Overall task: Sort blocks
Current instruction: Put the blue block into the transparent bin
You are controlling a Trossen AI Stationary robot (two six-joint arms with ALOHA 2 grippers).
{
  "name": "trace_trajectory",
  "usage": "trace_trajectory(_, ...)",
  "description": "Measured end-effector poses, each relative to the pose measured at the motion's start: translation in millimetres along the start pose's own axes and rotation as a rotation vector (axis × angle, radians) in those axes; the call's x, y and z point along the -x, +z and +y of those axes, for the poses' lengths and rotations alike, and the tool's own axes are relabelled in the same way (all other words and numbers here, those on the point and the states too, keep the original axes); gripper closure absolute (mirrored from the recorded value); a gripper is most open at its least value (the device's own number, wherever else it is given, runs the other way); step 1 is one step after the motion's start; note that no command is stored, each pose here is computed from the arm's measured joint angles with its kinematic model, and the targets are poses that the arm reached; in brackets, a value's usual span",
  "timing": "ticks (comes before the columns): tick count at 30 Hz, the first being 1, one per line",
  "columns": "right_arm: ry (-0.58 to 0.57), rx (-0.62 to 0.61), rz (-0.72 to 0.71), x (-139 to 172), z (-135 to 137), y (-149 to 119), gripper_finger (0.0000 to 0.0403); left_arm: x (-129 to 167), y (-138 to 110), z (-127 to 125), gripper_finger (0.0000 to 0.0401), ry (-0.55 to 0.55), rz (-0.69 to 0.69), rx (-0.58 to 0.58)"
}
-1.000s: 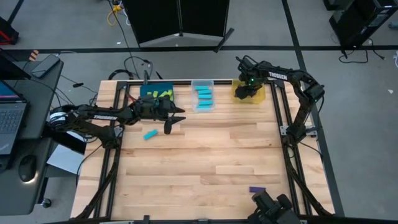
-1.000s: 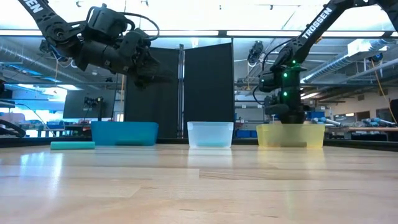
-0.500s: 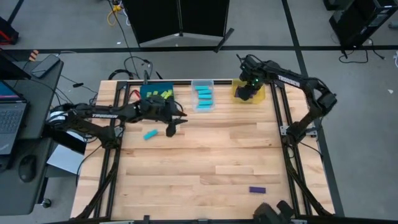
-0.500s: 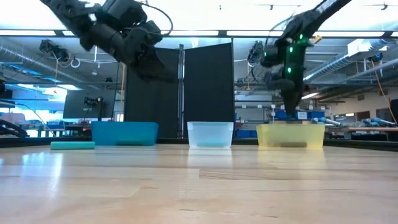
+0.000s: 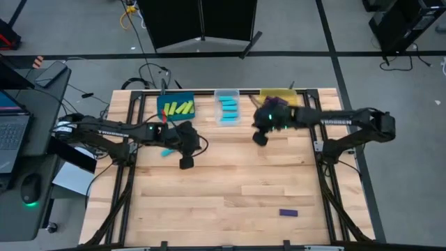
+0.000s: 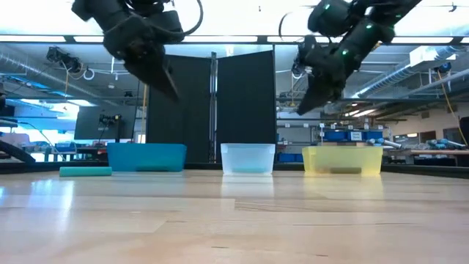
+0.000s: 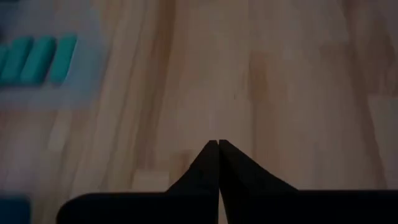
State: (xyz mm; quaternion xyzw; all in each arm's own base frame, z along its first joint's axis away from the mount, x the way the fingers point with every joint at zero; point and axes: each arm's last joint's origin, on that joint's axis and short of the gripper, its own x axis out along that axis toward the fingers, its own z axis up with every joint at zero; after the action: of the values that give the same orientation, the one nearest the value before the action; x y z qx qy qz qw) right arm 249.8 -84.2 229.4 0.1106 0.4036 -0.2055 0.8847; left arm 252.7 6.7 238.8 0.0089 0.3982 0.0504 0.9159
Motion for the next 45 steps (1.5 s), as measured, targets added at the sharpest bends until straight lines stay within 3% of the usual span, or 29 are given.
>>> trace_trajectory(7, 0.199, 0.053, -0.151, -6.5, 61.4, -24.1, 0.0394, 15.7, -13.2, -4.5, 0.0387, 0.097, 0.235, 0.128)
trace_trajectory(11, 0.232, 0.077, -0.174, -3.9, 79.0, -28.7, 0.0393, 21.4, -32.9, -3.5, 0.0385, 0.134, 0.436, 0.233)
trace_trajectory(15, 0.257, 0.089, -0.203, -1.7, 86.2, -28.4, 0.0392, 20.2, -51.7, -0.6, 0.0366, 0.177, 0.559, 0.257)
trace_trajectory(25, 0.256, 0.090, -0.197, -3.0, 87.3, -29.3, 0.0392, 3.4, -91.4, 21.8, 0.0249, 0.246, 0.654, 0.347)
trace_trajectory(31, 0.255, 0.095, -0.194, -3.1, 87.2, -29.6, 0.0392, -5.0, -104.6, 34.4, 0.0190, 0.206, 0.643, 0.402)
trace_trajectory(45, 0.256, 0.098, -0.193, -3.1, 87.2, -29.7, 0.0392, -12.2, -104.4, 48.4, 0.0172, 0.174, 0.617, 0.500)
